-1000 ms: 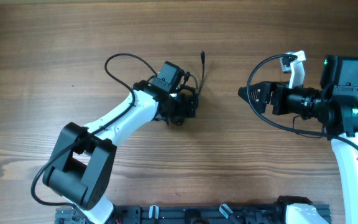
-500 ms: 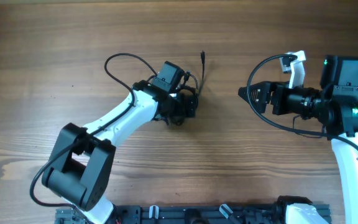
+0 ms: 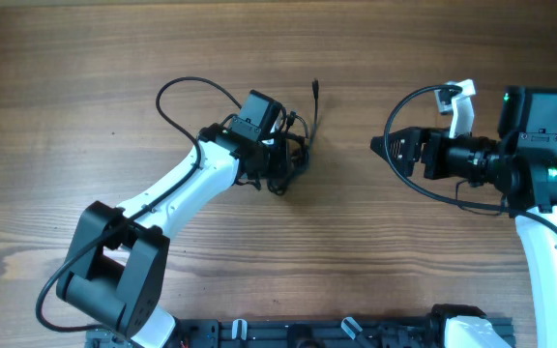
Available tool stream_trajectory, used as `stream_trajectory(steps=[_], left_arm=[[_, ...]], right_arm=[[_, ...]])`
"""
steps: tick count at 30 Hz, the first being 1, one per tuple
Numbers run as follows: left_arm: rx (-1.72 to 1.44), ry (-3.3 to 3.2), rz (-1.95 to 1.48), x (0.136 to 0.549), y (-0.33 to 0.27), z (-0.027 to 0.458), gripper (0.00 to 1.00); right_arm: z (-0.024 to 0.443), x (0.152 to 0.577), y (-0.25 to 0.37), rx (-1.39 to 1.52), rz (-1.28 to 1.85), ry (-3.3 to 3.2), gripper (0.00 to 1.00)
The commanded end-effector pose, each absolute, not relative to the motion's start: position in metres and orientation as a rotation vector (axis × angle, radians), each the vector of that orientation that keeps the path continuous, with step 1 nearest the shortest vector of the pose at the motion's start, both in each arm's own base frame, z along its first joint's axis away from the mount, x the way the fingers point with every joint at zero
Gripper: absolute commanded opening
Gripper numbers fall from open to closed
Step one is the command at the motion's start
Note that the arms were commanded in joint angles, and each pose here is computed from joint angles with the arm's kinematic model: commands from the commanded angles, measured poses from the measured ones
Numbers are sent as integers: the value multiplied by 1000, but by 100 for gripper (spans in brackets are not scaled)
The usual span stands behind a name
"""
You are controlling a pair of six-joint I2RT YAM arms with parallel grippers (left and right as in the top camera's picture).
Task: Untangle cables
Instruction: 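Lift the cable bundle with the left gripper toward the center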
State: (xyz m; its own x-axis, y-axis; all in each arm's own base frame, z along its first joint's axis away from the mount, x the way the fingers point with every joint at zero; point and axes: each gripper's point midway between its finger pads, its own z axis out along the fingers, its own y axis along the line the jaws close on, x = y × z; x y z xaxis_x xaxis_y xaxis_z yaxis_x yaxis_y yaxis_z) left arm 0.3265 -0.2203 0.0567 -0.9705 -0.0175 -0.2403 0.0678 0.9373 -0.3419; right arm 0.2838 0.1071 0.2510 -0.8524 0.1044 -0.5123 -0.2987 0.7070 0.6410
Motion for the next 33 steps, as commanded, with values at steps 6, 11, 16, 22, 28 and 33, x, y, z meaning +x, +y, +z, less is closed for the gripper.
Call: stream_trajectory(steps=[6,11,16,22,28,33], left_arm=[[33,2886,-484,321,-214,58,22],[34,2941,-447,313,-212,43,24],[41,2953,-440,312,-214,37,24],[41,2937,-452,315,-215,39,4],[16,2800,-641,330,-230,100,4],[-343,2611,-979,345,-208,190,4]], right_arm=[[255,286,105,-139,1007,2385,100],[255,286,105,-140,1007,2385,100],[255,286,105,-139,1007,2385,100],[253,287,102,-129,980,2395,100],[253,288,102,-130,980,2394,100],[253,288,102,-130,981,2394,100]])
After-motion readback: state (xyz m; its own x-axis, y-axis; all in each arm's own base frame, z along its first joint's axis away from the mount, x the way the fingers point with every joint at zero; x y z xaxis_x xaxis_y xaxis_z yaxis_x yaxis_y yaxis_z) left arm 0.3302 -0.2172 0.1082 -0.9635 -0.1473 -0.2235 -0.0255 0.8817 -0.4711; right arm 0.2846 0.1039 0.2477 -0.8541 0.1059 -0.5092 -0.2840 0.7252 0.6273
